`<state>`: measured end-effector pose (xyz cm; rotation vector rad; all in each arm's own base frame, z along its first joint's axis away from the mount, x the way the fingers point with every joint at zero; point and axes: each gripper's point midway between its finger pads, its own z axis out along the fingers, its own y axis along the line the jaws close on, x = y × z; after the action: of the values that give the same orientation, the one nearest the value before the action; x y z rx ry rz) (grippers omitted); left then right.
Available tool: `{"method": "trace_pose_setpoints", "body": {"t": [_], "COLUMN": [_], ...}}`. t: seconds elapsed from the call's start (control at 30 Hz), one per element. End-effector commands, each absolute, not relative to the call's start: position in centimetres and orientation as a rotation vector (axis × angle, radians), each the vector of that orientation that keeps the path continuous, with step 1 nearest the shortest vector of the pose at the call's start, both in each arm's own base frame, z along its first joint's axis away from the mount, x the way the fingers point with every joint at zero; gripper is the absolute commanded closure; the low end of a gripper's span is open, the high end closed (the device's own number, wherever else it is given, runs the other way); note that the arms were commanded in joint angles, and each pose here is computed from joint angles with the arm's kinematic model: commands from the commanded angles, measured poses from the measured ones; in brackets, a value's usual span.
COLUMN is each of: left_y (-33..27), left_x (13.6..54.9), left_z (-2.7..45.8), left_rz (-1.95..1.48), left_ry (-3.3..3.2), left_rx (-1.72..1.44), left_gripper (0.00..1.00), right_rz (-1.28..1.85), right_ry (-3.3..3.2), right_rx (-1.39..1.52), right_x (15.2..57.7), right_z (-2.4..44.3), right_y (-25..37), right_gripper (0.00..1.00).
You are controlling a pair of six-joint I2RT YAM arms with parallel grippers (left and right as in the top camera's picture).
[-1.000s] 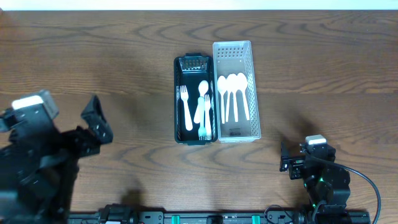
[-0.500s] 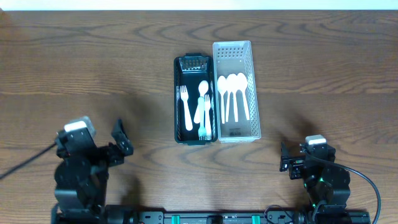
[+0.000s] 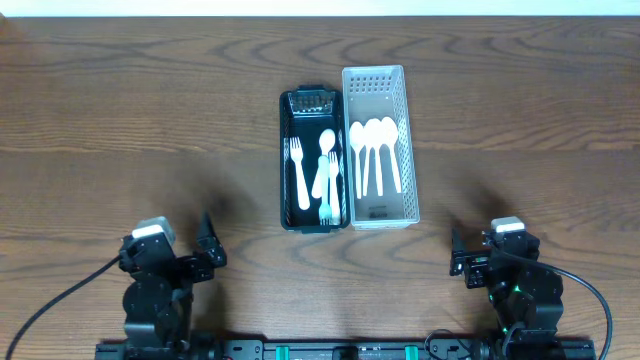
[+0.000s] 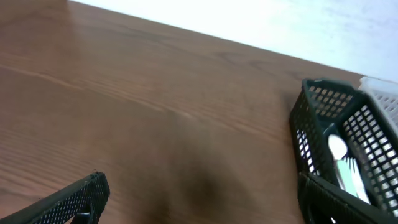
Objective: Pack container
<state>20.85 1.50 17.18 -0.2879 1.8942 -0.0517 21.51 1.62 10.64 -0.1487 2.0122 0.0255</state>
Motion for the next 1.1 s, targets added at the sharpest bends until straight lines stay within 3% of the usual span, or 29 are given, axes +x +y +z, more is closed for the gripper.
{"method": "trace_pose_setpoints", "body": {"t": [0.0, 1.07], "left_y": [1.8, 1.8], "left_x": [21.0, 21.6], "left_z": [16.3, 10.8], "left_rz": [-0.045, -0.030], "left_ry": [1.866, 1.949], "left_rx": [-0.306, -0.312], "left_gripper": [0.02, 0.02], "right_rz": [0.013, 0.013], "right_ry": [2.012, 2.012], "right_rx": [-0.157, -0.157], "right_x": [21.5, 21.5], "right_z": [10.3, 10.3], "right_y": [1.5, 1.5], "right_gripper": [0.01, 0.01]}}
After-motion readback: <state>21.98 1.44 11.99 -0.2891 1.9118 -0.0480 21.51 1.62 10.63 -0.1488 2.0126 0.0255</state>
